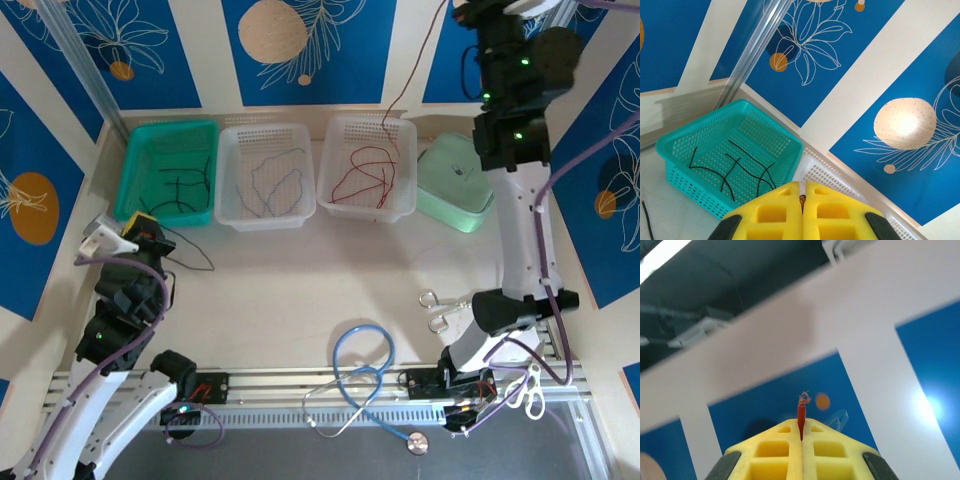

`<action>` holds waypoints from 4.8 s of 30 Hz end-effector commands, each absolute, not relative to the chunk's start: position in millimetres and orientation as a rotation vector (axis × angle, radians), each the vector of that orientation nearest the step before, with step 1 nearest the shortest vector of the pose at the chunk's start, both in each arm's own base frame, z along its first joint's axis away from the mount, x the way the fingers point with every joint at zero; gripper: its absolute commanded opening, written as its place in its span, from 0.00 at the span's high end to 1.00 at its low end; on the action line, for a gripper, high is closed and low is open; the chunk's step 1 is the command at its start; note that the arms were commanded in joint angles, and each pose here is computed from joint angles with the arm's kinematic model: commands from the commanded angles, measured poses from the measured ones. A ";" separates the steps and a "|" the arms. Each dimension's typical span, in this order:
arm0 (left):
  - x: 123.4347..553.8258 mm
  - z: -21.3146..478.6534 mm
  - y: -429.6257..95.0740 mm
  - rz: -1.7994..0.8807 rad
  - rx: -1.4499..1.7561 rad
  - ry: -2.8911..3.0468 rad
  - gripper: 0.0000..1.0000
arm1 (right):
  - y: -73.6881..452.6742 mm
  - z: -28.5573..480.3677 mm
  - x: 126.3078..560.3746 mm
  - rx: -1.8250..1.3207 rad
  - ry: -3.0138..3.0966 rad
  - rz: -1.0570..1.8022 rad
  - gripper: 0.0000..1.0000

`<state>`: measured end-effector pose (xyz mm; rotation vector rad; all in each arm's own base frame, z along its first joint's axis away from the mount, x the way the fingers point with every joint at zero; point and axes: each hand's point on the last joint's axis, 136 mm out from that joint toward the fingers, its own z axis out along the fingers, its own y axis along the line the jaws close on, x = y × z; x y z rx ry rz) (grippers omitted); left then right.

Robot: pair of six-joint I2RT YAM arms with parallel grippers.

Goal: Untangle the cables

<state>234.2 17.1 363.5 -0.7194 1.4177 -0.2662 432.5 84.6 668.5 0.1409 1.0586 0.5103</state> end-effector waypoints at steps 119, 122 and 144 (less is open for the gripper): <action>559.5 282.3 99.2 -0.254 -0.795 1.810 1.00 | 112.0 264.1 484.7 0.315 2.245 0.191 0.01; 559.9 234.6 94.1 -0.264 -0.829 1.921 1.00 | 112.9 266.8 482.5 0.306 2.241 0.191 0.01; 567.8 107.7 34.6 -0.623 -0.833 2.292 0.42 | 104.5 261.1 471.7 0.295 2.248 0.200 0.01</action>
